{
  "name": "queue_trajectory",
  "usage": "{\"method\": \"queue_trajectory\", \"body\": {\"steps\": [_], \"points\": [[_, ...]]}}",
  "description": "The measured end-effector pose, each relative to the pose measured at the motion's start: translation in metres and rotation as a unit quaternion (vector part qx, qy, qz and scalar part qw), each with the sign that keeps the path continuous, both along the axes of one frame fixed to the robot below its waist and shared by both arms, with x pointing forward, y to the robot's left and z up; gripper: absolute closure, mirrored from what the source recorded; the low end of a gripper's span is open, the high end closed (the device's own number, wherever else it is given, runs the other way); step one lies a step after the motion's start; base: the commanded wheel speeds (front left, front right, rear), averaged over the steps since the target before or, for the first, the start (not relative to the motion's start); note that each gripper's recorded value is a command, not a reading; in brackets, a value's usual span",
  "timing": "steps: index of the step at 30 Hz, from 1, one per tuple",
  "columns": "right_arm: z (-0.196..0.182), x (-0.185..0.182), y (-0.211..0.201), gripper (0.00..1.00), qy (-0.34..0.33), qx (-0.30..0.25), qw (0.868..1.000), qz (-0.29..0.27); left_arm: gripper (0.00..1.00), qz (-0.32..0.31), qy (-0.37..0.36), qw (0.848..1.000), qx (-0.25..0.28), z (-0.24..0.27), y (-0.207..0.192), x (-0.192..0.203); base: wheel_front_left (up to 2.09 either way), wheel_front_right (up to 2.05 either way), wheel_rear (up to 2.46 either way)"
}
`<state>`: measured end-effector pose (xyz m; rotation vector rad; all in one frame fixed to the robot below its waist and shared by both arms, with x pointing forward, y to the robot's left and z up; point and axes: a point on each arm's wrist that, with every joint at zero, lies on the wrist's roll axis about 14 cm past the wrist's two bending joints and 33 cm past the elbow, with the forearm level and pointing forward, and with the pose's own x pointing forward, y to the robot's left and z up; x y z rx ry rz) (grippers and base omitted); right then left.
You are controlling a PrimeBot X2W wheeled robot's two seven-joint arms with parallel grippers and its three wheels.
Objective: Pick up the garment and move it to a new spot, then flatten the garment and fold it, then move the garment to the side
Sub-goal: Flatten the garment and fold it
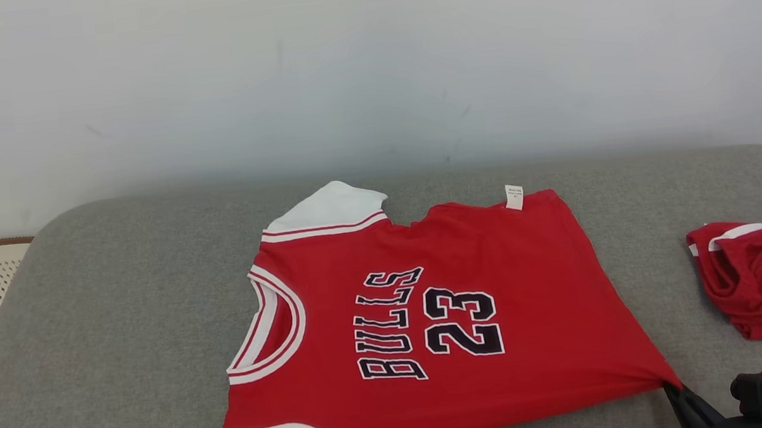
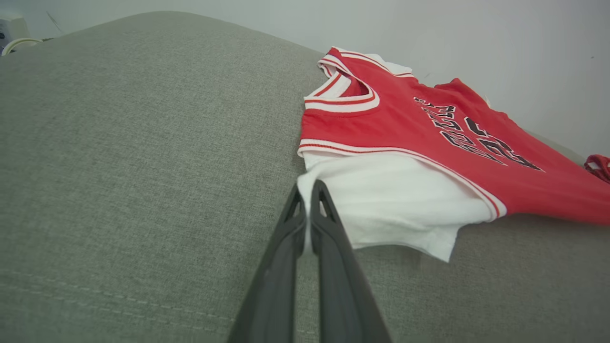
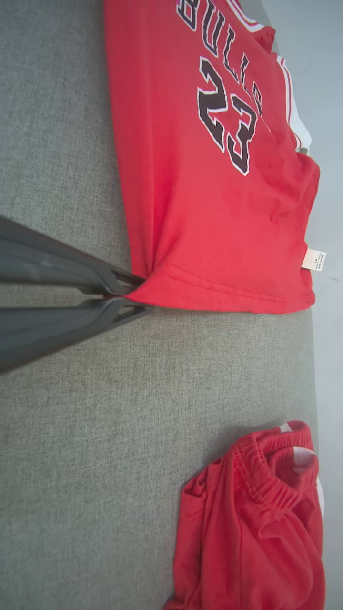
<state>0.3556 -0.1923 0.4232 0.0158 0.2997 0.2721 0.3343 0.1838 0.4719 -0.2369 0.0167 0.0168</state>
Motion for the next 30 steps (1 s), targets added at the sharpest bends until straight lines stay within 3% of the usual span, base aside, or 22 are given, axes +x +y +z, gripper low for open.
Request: {"method": "queue_trajectory", "body": {"steps": [17,30], "points": [[-0.017,-0.028,0.012,1.00,0.019,0.004,1.000,0.020,1.00,-0.014,0.016,1.000,-0.016,-0.012,-0.012,-0.018,0.00,0.00,0.00],[-0.030,-0.043,0.011,1.00,0.037,-0.003,0.999,0.021,1.00,0.030,0.028,0.999,0.003,-0.017,0.010,-0.025,0.00,0.00,0.00]]}}
